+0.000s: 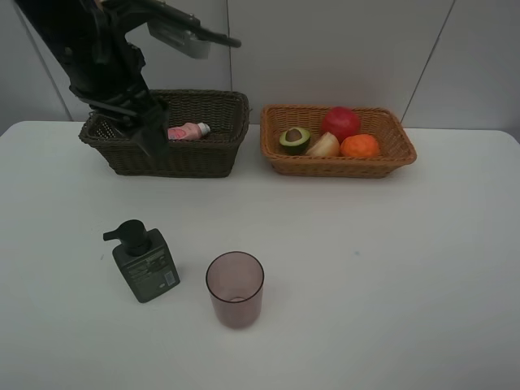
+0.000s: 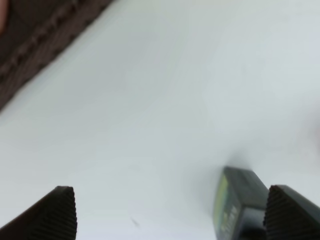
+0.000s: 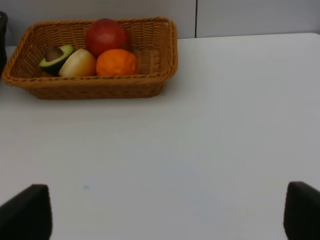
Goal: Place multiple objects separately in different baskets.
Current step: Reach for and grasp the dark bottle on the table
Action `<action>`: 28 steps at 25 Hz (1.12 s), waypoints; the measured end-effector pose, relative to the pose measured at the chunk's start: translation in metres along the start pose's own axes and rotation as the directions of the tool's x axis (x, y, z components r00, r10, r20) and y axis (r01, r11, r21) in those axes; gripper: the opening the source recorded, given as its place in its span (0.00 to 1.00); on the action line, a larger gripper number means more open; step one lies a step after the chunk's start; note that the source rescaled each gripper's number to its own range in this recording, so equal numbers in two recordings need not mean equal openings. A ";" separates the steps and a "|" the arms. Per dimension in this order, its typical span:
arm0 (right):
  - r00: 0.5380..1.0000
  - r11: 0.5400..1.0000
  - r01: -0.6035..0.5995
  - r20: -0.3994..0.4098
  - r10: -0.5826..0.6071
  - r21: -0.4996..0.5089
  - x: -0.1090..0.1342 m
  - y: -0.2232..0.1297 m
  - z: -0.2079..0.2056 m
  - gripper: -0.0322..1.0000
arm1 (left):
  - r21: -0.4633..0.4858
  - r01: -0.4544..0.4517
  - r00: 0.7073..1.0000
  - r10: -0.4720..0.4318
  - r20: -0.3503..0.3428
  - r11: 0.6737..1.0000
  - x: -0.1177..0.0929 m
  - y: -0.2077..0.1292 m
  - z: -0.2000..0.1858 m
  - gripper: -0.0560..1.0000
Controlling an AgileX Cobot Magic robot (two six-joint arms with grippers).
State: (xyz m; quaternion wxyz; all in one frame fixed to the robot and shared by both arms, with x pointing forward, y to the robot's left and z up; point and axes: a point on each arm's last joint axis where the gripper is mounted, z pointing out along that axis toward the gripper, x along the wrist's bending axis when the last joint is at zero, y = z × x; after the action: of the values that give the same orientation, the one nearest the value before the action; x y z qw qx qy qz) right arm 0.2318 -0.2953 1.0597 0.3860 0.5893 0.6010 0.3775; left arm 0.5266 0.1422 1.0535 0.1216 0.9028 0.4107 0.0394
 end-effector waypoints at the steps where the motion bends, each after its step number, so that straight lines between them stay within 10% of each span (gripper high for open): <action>1: 1.000 1.000 0.000 0.000 0.000 0.000 0.000 0.000 0.000 0.93 | 0.005 0.005 1.000 -0.005 0.010 1.000 -0.002 -0.005 0.001 1.00; 14: 1.000 1.000 0.000 0.000 0.000 0.000 0.000 0.000 0.000 0.93 | 0.067 -0.084 0.996 0.081 0.048 0.994 -0.049 -0.013 0.012 1.00; 28: 1.000 1.000 0.000 0.000 0.000 0.000 0.000 0.000 0.000 0.93 | 0.161 -0.066 0.998 0.064 0.016 0.985 -0.049 -0.059 0.080 1.00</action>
State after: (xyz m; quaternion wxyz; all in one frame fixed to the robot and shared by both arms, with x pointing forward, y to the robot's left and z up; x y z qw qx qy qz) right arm 0.2318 -0.2953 1.0597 0.3860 0.5893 0.6010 0.3775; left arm 0.4649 0.1277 0.9630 0.0487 0.9228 0.3822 0.0051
